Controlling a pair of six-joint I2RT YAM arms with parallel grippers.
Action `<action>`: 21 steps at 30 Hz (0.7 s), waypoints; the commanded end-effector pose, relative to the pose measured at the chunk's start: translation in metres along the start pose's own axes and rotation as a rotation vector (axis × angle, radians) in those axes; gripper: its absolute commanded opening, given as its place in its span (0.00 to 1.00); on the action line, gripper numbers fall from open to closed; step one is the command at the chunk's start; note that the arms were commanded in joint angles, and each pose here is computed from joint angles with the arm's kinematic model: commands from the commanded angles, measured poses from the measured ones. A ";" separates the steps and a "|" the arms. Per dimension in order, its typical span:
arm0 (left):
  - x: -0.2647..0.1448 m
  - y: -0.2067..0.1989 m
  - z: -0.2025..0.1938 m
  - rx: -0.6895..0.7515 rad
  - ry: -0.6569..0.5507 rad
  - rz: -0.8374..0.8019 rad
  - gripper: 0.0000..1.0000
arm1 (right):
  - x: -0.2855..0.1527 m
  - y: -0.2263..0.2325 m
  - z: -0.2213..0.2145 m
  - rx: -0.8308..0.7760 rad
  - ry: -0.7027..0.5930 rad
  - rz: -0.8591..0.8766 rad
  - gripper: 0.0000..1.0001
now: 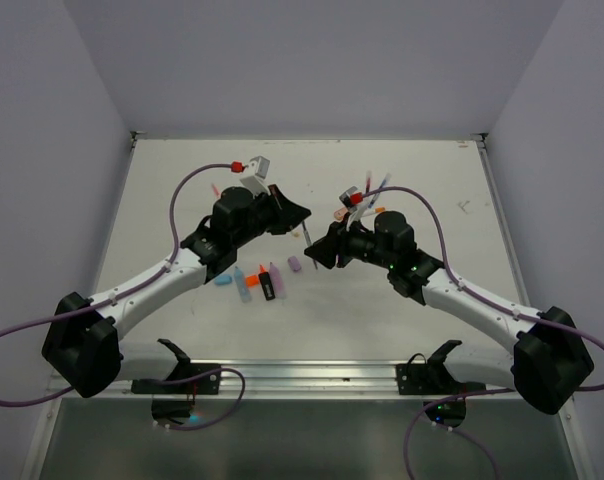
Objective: Open the pen caps
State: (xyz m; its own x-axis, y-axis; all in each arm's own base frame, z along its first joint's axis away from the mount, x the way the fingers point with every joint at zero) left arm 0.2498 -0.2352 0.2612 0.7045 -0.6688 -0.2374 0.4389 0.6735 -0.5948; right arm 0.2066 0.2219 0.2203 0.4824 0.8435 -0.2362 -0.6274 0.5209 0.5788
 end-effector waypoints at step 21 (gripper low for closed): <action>-0.007 -0.017 0.013 0.032 -0.111 -0.094 0.00 | 0.019 0.000 -0.008 0.006 0.064 0.088 0.00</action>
State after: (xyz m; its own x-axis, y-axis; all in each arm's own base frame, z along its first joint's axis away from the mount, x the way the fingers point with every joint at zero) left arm 0.2410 -0.2368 0.2549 0.6754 -0.7024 -0.2247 0.4793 0.6497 -0.5900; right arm 0.2139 0.2358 0.2100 0.4243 0.8703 -0.2503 -0.6293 0.4821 0.6096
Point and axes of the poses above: each gripper's point midway between its finger pads, its own x axis out along the fingers, its own y axis along the line the jaws close on, z = x × y, the point moved 9 cm from there along -x, back along the fingers, and after that the axes turned 8 degrees about x, right-handed, at the moved point
